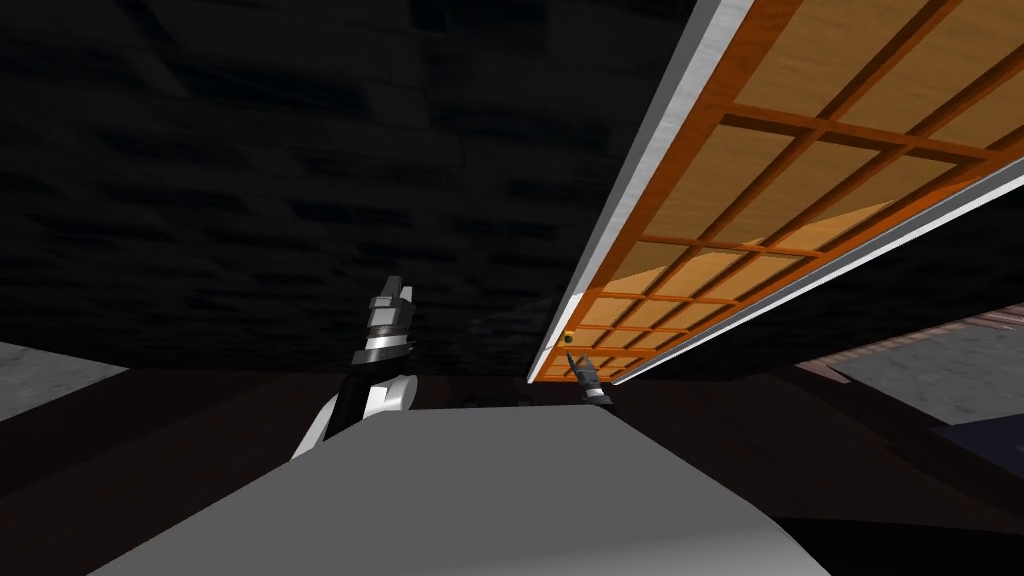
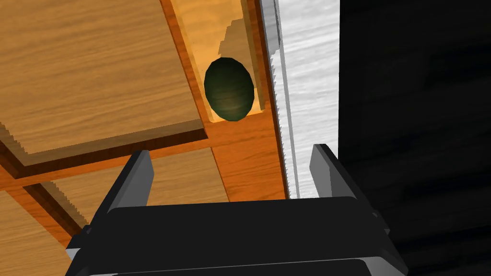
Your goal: Pull the door open
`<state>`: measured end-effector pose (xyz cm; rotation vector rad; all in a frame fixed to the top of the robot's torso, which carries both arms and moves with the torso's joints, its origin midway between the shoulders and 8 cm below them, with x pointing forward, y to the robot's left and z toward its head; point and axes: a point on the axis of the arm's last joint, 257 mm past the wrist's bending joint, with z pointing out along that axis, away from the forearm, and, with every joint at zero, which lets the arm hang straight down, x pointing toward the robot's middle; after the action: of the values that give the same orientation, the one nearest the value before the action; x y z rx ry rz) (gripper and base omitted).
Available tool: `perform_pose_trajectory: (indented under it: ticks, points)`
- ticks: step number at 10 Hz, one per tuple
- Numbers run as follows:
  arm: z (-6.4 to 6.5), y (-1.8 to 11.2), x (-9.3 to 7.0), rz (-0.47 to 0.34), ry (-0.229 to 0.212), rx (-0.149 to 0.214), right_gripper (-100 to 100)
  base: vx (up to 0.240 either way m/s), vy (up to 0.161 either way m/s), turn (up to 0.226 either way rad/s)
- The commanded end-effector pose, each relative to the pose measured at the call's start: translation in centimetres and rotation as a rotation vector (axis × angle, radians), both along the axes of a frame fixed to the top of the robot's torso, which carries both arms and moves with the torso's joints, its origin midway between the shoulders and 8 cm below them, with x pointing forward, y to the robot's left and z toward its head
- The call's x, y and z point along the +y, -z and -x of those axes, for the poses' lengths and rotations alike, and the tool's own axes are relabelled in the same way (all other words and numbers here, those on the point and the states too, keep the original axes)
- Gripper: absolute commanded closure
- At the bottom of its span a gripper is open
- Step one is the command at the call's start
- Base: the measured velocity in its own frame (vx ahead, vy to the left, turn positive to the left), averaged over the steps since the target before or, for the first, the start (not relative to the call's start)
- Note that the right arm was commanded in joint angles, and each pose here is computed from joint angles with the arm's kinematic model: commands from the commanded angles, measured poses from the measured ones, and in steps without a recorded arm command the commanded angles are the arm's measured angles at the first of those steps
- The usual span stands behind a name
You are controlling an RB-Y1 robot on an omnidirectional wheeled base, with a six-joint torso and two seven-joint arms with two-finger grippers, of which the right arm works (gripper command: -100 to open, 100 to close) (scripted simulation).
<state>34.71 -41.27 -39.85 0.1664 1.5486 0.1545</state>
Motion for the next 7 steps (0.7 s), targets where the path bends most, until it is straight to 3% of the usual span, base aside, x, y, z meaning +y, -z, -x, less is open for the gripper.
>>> perform_pose_trajectory:
  ticks: [1, 6, 7]
  points:
    - [1.1, 0.0, -0.4, 0.065, -0.005, 0.003, -100, -0.036, 0.053, -0.050]
    - [3.4, 0.2, -1.3, 0.205, -0.017, 0.015, -100, -0.027, 0.037, -0.044]
    - [3.1, 0.1, -1.2, 0.189, -0.015, 0.014, -100, -0.008, 0.014, -0.010]
